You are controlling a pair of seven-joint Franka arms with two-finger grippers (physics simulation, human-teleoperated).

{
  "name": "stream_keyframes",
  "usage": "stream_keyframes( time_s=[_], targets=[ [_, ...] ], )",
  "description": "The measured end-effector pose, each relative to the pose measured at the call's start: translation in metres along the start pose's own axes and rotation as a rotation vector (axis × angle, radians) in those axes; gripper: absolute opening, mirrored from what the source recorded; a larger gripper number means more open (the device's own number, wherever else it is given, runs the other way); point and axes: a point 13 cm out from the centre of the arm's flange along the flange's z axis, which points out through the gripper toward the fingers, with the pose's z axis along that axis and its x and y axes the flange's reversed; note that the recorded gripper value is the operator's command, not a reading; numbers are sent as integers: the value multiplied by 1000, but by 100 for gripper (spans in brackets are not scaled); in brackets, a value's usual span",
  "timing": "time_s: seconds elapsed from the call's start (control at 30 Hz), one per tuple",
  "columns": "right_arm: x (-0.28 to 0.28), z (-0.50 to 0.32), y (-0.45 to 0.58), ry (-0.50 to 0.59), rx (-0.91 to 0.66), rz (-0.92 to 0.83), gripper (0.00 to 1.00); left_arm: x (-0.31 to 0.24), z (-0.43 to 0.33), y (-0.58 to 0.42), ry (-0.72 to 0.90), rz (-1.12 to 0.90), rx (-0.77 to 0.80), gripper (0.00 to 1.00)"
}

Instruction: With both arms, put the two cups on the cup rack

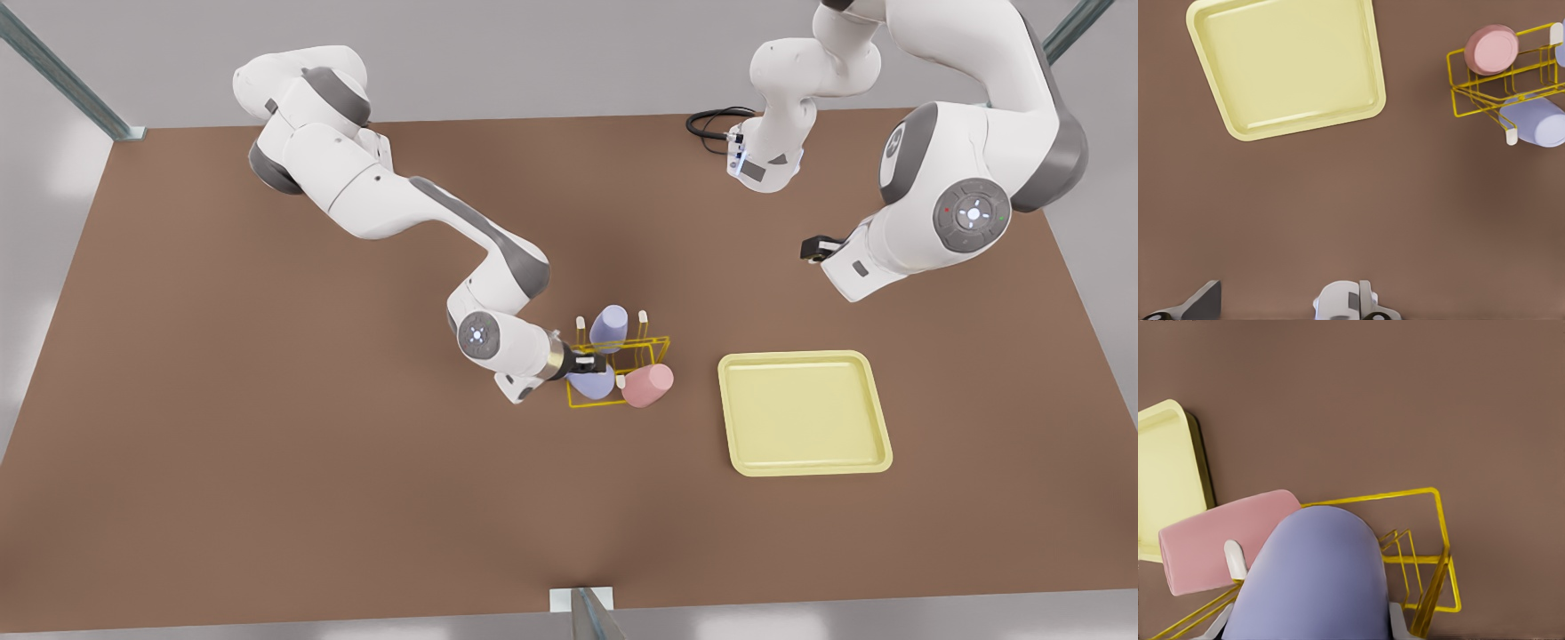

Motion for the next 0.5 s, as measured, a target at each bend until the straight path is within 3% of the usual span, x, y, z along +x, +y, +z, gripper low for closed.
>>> stream_keyframes(
  time_s=[0.13, 0.5],
  targets=[
    [1, -1, 9, 31, -75, 74, 100, 0, 0, 1, 1, -5, 0, 100],
    [1, -14, 12, 35, -58, 180, 100, 0, -1, 5, -2, -19, -12, 100]
  ],
)
